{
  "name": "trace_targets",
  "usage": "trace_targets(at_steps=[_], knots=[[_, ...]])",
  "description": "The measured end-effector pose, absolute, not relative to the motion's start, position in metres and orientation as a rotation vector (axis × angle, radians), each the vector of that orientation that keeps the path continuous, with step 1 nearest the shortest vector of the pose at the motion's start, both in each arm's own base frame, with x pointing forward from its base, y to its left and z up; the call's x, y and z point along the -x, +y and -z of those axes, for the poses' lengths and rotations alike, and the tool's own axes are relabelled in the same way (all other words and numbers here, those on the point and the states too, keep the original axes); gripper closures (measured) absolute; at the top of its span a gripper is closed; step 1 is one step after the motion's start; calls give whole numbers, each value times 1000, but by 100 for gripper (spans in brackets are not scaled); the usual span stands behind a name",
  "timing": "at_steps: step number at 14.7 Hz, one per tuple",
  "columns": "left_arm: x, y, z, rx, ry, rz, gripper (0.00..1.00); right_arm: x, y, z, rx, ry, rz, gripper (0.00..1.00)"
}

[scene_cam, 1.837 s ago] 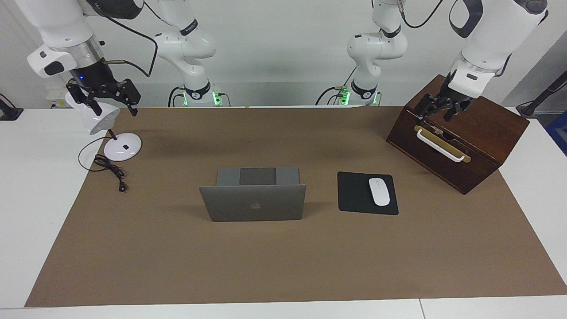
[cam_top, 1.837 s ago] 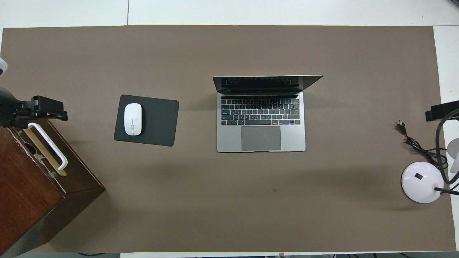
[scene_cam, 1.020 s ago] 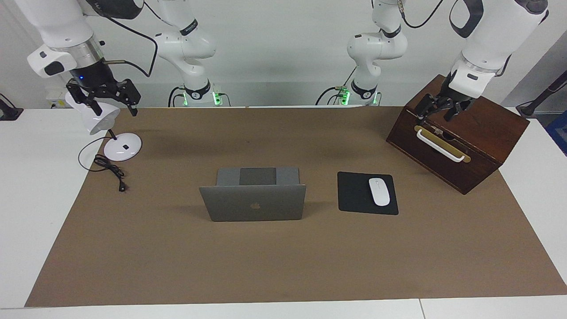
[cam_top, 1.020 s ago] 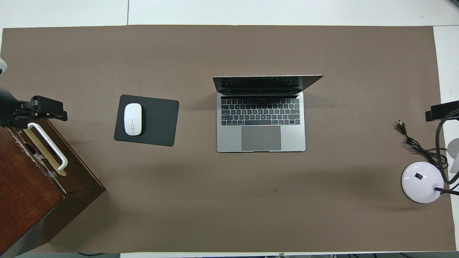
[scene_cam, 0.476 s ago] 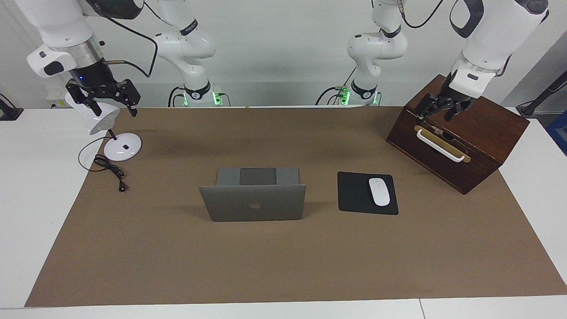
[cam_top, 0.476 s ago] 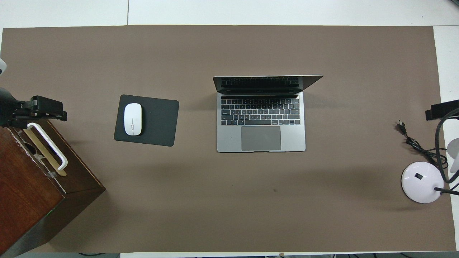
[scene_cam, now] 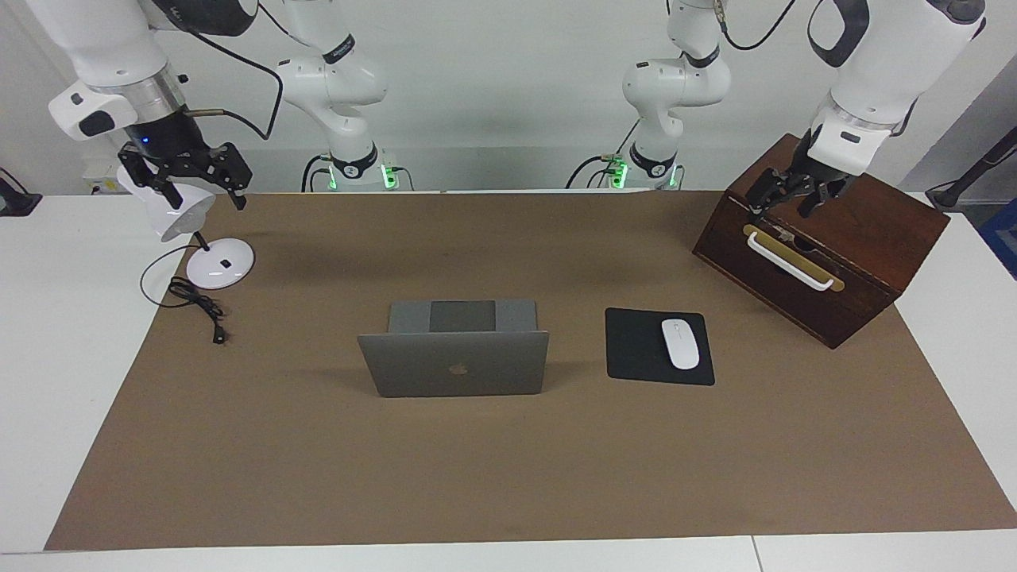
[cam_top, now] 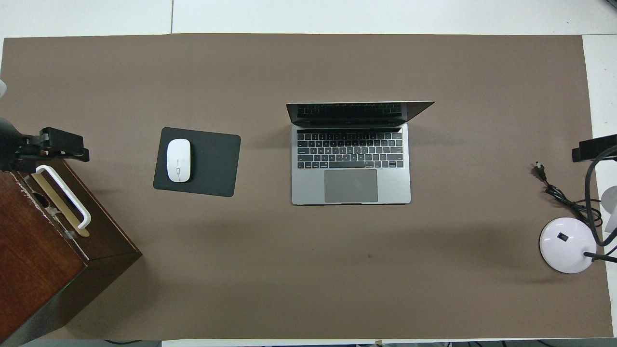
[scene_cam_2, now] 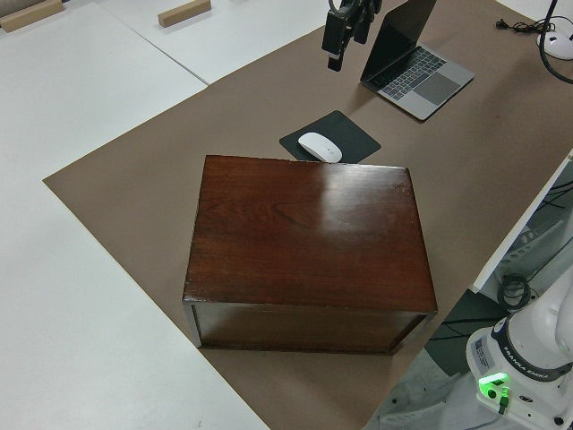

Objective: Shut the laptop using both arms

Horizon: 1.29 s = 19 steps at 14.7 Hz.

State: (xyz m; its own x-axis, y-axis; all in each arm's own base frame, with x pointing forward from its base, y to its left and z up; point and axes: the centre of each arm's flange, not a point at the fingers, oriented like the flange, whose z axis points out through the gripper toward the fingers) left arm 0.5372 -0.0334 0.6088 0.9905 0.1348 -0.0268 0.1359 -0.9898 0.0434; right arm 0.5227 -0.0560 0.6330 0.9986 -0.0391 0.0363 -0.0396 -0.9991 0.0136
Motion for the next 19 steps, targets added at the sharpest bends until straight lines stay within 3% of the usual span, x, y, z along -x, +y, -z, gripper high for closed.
trace_targets(at_steps=[3, 4, 5, 6, 13, 17, 19], knots=[[-537, -36, -609, -3087, 228, 34, 0, -522, -61, -633, -3126, -76, -57, 0], [-537, -37, -609, -3087, 226, 32, 9, -522, -62, -633, -3126, -79, -57, 0], [-537, -37, -609, -3087, 226, 31, 9, -522, -62, -633, -3125, -80, -60, 0], [-538, -37, -609, -3087, 227, 28, 16, -523, -62, -633, -3125, -80, -66, 0], [-540, -36, -611, -3078, 237, -1, 98, -526, -62, -629, -3123, -79, -92, 0], [-547, -36, -617, -3034, 251, -90, 99, -529, -63, -630, -3119, -78, -133, 0], [-549, -40, -619, -3008, 247, -124, 99, -529, -63, -630, -3119, -78, -140, 21]])
